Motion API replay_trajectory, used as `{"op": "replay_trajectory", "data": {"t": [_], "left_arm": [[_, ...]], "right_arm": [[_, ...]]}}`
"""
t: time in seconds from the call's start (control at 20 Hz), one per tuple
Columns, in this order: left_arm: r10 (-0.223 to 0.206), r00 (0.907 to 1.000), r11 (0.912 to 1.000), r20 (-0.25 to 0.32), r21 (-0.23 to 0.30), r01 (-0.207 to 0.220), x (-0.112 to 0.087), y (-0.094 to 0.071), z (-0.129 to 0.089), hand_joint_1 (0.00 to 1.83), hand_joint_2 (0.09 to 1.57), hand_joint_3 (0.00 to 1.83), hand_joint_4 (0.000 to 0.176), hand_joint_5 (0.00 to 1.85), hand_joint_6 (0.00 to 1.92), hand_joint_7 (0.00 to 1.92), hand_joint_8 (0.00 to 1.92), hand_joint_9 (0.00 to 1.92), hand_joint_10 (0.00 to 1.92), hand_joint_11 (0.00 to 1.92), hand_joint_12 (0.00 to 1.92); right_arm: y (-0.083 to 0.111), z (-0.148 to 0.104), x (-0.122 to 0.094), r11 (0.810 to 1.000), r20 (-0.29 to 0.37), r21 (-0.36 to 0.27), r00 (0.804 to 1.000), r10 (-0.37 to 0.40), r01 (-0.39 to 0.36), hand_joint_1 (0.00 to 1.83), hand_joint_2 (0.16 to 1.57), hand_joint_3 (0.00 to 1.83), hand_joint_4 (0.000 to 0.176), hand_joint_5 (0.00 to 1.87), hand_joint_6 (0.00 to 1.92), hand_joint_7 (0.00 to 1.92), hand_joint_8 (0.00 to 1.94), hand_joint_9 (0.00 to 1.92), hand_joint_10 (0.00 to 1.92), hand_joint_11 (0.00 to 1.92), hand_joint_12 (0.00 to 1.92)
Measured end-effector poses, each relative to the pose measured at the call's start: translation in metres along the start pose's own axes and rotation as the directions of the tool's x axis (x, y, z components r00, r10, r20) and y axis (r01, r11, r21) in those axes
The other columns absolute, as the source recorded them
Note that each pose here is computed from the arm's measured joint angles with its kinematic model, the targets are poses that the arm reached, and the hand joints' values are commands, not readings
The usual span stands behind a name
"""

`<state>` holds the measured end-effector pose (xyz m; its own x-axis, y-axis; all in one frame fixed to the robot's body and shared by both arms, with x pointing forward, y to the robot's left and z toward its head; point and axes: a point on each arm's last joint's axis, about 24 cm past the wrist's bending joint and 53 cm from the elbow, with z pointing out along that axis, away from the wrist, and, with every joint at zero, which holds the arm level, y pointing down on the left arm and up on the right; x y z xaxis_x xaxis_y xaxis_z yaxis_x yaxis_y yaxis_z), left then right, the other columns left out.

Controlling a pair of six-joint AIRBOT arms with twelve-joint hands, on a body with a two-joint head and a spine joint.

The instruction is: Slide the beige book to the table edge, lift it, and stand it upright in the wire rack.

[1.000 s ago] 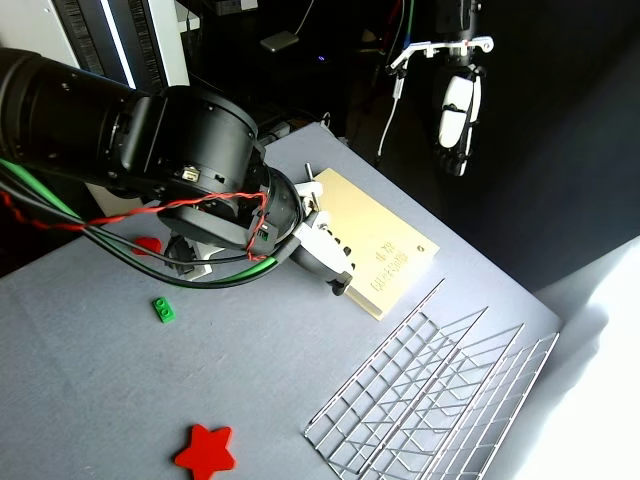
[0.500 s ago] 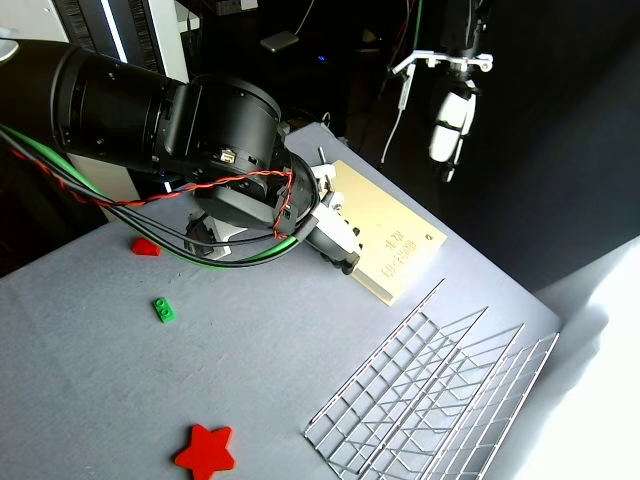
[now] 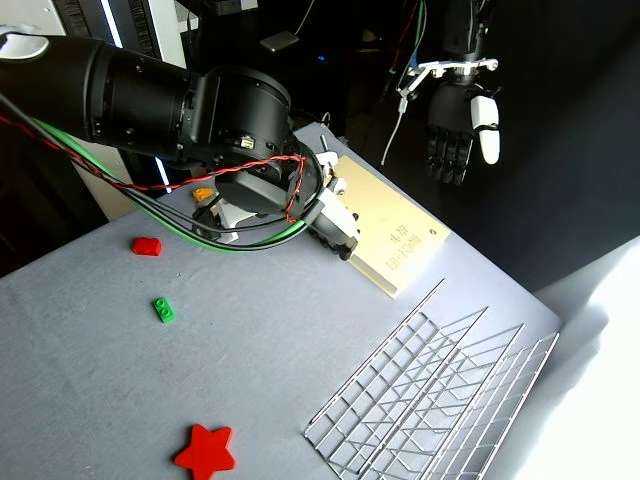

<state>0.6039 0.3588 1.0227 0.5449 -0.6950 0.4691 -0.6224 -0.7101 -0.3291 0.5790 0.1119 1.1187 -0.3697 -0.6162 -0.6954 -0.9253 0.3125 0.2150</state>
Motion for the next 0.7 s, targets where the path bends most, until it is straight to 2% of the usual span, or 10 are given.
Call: {"op": "replay_trajectory", "data": {"t": [0.1,0.15,0.2,0.35,0.55,0.6,0.7], "left_arm": [[0.029,0.9996,0.9996,0.004,0.005,-0.029,-0.001,-0.001,0.000,0.49,0.92,0.00,0.000,0.00,0.00,0.01,0.00,0.00,0.00,0.03,0.02],[0.034,0.9994,0.9994,0.005,0.005,-0.034,-0.001,-0.001,0.000,0.48,0.92,0.00,0.000,0.00,0.00,0.02,0.01,0.01,0.01,0.04,0.03],[0.037,0.9993,0.9993,0.005,0.004,-0.037,-0.001,0.000,0.000,0.49,0.94,0.01,0.000,0.00,0.00,0.00,0.00,0.00,0.00,0.02,0.02],[0.057,0.9984,0.9983,0.003,0.007,-0.057,0.000,0.000,0.002,0.49,0.94,0.00,0.000,0.00,0.00,0.01,0.00,0.00,0.00,0.02,0.02],[0.065,0.9979,0.9979,0.000,0.005,-0.065,0.001,0.002,0.004,0.47,0.93,0.00,0.000,0.00,0.00,0.02,0.01,0.02,0.01,0.05,0.04],[0.073,0.9973,0.9973,-0.005,0.012,-0.073,0.002,0.001,0.004,0.51,0.94,0.00,0.000,0.00,0.00,0.01,0.00,0.00,0.00,0.03,0.03],[0.115,0.9933,0.9932,-0.012,0.020,-0.115,0.004,-0.001,0.004,0.51,0.93,0.00,0.000,0.00,0.00,0.02,0.00,0.00,0.00,0.02,0.03]], "right_arm": [[0.004,0.003,-0.003,1.000,0.004,-0.005,1.000,-0.004,0.004,0.13,1.18,0.00,0.000,0.24,0.00,0.22,0.00,0.19,0.00,0.00,0.61],[0.005,0.003,-0.006,1.000,0.009,-0.006,1.000,-0.005,0.005,0.14,1.17,0.00,0.000,0.25,0.00,0.23,0.00,0.20,0.00,0.00,0.60],[0.006,0.004,-0.009,1.000,0.016,-0.004,1.000,-0.008,0.008,0.18,1.17,0.00,0.000,0.27,0.01,0.27,0.01,0.23,0.01,0.00,0.68],[0.010,0.008,-0.016,1.000,0.032,-0.008,0.999,-0.005,0.005,0.15,1.18,0.00,0.000,0.26,0.00,0.25,0.00,0.21,0.00,0.00,0.64],[0.012,0.010,-0.019,1.000,0.041,-0.008,0.999,-0.009,0.009,0.15,1.18,0.00,0.000,0.25,0.00,0.24,0.00,0.19,0.00,0.00,0.61],[0.013,0.011,-0.020,1.000,0.043,-0.009,0.999,-0.009,0.009,0.18,1.17,0.00,0.000,0.27,0.01,0.26,0.00,0.21,0.01,0.00,0.66],[0.016,0.013,-0.022,1.000,0.045,-0.013,0.999,-0.013,0.013,0.15,1.17,0.00,0.000,0.28,0.01,0.26,0.00,0.22,0.01,0.00,0.66]]}}
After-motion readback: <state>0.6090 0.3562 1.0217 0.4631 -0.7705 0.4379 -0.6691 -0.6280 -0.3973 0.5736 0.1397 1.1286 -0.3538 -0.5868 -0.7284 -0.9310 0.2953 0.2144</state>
